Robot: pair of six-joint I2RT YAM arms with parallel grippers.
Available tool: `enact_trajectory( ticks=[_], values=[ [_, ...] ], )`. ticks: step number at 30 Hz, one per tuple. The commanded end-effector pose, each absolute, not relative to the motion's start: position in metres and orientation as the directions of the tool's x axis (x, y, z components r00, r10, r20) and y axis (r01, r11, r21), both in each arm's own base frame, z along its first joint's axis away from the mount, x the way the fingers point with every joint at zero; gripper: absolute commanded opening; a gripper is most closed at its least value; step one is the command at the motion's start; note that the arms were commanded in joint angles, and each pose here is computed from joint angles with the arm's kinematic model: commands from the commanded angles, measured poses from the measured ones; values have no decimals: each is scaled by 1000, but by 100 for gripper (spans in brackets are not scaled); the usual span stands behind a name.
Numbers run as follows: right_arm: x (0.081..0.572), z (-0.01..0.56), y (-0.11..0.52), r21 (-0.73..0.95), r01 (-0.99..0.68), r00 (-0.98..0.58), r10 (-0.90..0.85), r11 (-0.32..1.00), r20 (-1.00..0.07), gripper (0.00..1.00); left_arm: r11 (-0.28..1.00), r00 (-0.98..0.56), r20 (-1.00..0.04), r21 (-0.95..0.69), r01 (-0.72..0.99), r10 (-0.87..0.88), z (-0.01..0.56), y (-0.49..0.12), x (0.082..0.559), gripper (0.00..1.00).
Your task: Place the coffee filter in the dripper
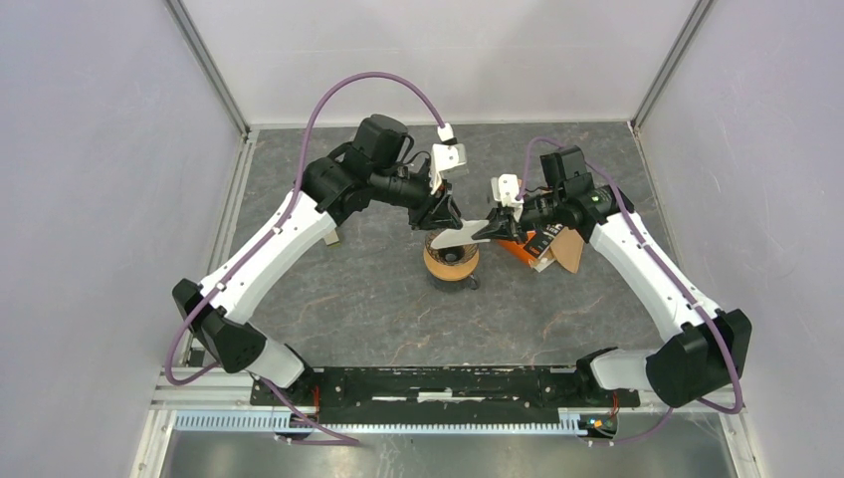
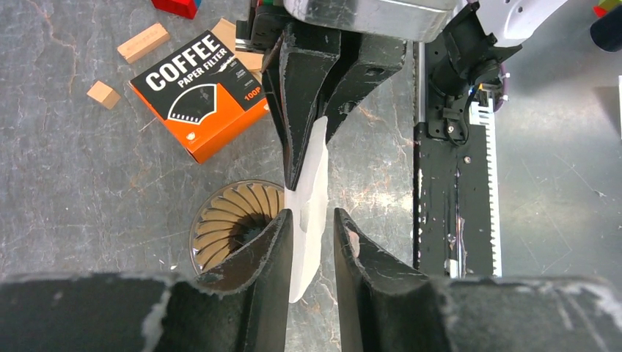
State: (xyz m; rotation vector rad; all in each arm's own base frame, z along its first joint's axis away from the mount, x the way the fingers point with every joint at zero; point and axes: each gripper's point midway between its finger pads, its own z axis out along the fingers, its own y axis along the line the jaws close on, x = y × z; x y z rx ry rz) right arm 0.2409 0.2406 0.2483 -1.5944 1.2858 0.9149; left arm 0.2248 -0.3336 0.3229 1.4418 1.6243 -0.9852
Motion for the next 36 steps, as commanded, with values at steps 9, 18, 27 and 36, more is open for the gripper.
enact_trajectory(
  ticks=[9, 18, 27, 36],
  values=[
    [237, 262, 242, -244, -964, 265, -308, -104, -914, 0, 83, -104, -905, -77, 994, 412, 331, -337, 228, 29],
    [237, 263, 243, -234, -967, 254, -303, -101, -918, 0, 56, -98, -902, -82, 995, 421, 324, -339, 226, 25],
    [237, 259, 242, -232, -967, 255, -314, -108, -915, 0, 55, -83, -906, -66, 996, 414, 328, -339, 228, 22],
    [234, 253, 241, -219, -966, 252, -327, -135, -911, 0, 50, 4, -905, 28, 998, 425, 330, -335, 234, 18]
  ],
)
